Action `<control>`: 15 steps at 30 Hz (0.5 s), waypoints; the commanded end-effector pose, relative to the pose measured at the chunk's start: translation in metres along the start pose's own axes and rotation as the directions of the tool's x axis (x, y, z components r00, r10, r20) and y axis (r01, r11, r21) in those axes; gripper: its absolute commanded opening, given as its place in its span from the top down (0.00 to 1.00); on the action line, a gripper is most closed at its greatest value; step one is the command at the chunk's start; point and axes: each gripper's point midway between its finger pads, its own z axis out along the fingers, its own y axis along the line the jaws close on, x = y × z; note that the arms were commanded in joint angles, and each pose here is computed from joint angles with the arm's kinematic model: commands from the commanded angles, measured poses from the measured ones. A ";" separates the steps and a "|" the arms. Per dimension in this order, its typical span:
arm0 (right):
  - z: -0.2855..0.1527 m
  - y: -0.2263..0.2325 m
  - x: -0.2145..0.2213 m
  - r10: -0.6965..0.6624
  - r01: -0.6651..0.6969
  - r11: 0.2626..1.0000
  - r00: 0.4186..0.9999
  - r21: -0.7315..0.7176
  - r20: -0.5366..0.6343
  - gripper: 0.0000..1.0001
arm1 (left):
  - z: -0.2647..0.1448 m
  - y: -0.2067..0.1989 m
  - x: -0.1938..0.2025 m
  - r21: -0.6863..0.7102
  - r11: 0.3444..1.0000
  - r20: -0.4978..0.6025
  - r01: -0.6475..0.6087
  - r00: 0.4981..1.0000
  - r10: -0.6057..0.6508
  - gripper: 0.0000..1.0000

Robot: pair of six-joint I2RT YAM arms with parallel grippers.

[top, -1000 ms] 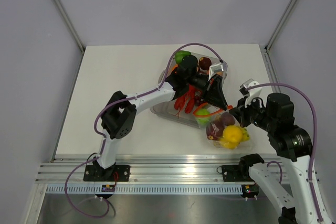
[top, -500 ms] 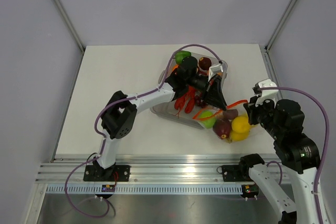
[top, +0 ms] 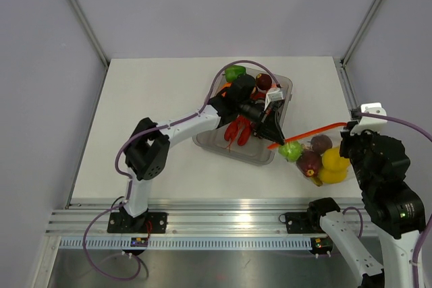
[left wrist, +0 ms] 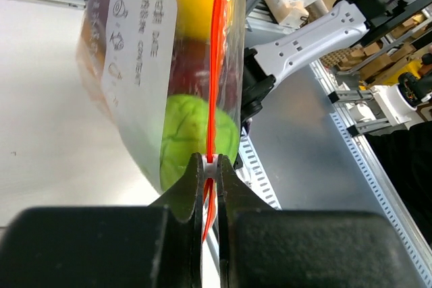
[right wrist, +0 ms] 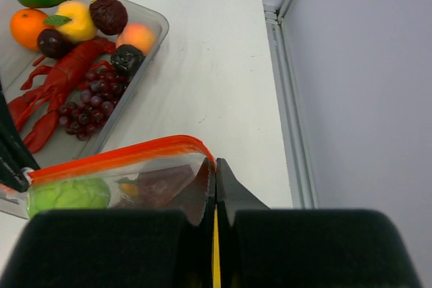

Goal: Place the food in the zip-top bag and seal the zipper
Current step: Zip the zipper food storage bag at the center of the board.

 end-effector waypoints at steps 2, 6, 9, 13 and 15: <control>-0.019 -0.047 -0.041 0.017 -0.053 0.973 0.987 0.226 0.161 1.00 | -0.019 0.001 0.007 -0.067 0.998 -0.035 0.010 0.999 -0.013 1.00; -0.018 -0.049 -0.033 0.009 -0.043 0.968 0.991 0.245 0.137 1.00 | -0.030 0.006 0.018 -0.099 0.994 -0.048 0.055 0.997 -0.060 1.00; -0.012 -0.047 -0.025 0.006 -0.036 0.969 0.993 0.245 0.121 1.00 | -0.034 0.005 0.021 -0.126 0.991 -0.056 0.048 0.997 -0.055 1.00; -0.002 -0.043 -0.014 0.016 -0.039 0.968 0.995 0.247 0.095 1.00 | -0.039 0.003 0.028 -0.157 0.986 -0.075 0.050 0.995 -0.062 1.00; 0.002 -0.040 -0.011 0.022 -0.044 0.970 0.995 0.238 0.094 1.00 | -0.041 0.002 0.036 -0.165 0.985 -0.088 0.059 0.993 -0.074 1.00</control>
